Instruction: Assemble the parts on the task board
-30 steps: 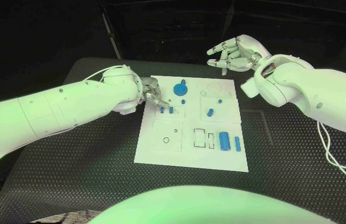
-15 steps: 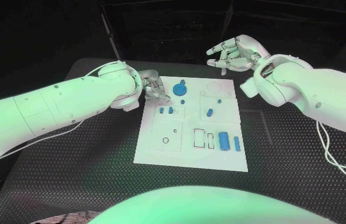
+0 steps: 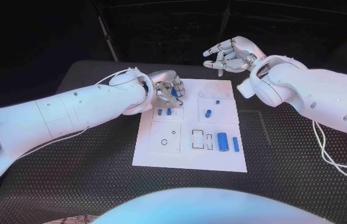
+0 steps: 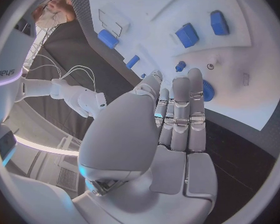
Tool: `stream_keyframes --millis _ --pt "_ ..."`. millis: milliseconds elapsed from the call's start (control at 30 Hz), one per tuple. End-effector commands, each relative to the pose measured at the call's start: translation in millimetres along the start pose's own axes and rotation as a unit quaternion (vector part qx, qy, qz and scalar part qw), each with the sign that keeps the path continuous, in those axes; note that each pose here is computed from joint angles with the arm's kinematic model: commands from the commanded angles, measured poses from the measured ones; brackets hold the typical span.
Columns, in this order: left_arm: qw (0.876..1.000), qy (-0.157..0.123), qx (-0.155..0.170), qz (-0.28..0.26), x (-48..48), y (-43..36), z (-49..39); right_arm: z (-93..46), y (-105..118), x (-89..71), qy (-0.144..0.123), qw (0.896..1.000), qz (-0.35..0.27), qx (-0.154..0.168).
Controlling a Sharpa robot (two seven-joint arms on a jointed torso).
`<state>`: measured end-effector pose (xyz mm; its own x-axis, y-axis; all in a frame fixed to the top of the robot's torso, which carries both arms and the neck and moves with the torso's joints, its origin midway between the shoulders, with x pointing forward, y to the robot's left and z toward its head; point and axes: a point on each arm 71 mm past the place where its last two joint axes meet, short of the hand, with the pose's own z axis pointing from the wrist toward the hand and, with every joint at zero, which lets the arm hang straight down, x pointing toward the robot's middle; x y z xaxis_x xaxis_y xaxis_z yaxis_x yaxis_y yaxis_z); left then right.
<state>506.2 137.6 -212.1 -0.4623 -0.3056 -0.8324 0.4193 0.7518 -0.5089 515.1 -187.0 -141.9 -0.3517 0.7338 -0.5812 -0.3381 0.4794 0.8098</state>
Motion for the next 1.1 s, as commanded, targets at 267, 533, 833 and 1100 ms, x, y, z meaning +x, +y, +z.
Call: stream_keyframes --millis 267,533,833,1100 --pt "0.99 0.014 0.046 0.131 10.0 -6.6 15.1 1.3 3 1.5 0.002 1.0 0.0 -0.008" --pt "0.986 0.029 0.024 0.162 14.1 -4.1 24.3 1.7 3 2.1 0.003 1.0 0.001 -0.009" --pt "0.984 0.044 0.013 0.17 17.5 -3.9 31.2 2.0 4 2.7 0.004 1.0 0.001 -0.009" --pt "0.983 0.053 0.008 0.173 19.9 -4.5 35.4 2.4 4 3.4 0.005 1.0 0.001 -0.01"
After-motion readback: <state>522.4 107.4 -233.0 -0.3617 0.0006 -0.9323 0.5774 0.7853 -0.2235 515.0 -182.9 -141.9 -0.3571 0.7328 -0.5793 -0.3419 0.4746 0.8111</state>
